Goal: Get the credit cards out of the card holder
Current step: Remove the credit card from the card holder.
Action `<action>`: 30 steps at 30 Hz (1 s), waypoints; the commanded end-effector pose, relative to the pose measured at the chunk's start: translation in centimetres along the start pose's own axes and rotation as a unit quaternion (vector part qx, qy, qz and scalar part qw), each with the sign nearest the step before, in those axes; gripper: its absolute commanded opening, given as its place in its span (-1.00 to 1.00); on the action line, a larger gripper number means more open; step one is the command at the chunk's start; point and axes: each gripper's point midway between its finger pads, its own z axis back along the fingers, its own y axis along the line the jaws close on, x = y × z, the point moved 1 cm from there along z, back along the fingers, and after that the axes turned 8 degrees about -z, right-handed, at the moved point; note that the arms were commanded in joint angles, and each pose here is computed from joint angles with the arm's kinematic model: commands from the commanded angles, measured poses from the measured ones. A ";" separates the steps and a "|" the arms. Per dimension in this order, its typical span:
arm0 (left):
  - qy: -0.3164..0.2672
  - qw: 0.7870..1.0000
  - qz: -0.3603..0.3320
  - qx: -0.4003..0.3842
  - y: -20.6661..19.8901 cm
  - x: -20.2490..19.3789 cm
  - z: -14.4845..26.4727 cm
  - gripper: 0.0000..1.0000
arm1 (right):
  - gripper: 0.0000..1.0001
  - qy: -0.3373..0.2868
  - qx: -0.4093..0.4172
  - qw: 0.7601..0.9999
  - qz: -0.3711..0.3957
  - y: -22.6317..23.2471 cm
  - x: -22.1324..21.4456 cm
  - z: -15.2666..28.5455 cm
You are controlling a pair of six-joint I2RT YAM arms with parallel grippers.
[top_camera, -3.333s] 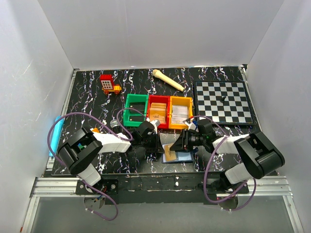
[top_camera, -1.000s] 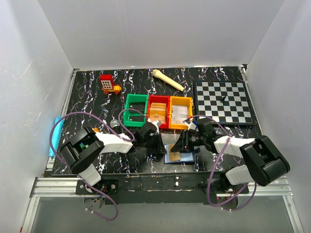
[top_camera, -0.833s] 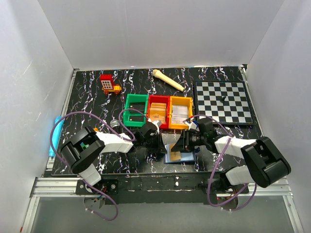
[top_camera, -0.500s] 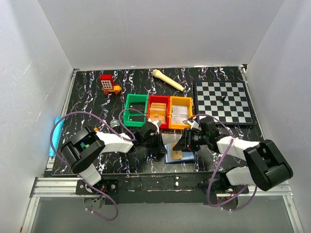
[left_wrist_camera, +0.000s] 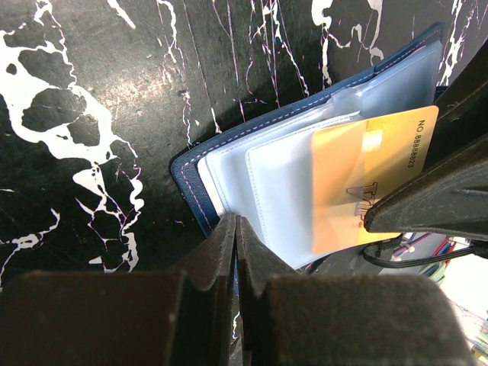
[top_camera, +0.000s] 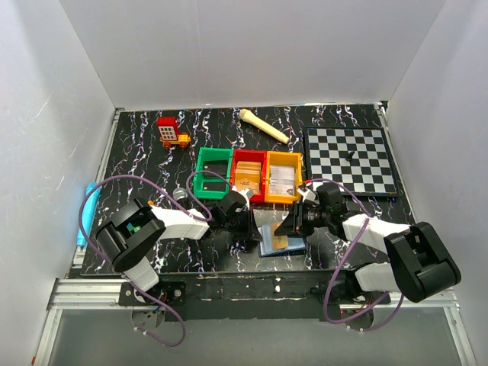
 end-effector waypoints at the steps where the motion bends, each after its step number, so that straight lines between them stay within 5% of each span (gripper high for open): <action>1: 0.026 0.998 0.001 0.055 2.9 -1.9 -0.2 -1.00 | -0.41 -0.006 0.022 0.999 0.026 1.3 0.6 0.4; 9: 0.020 0.999 -0.002 0.050 2.8 -1.8 0.1 -1.00 | -0.53 -0.008 0.020 1.000 0.022 1.1 0.8 0.5; 20: 0.010 0.999 -0.010 0.041 2.2 -1.2 0.4 -1.00 | -0.97 -0.013 0.011 1.000 0.021 0.8 0.7 1.1; 30: -0.001 0.999 -0.017 0.033 1.7 -0.8 0.9 -1.00 | -0.97 -0.040 -0.037 0.998 0.020 0.0 1.2 3.0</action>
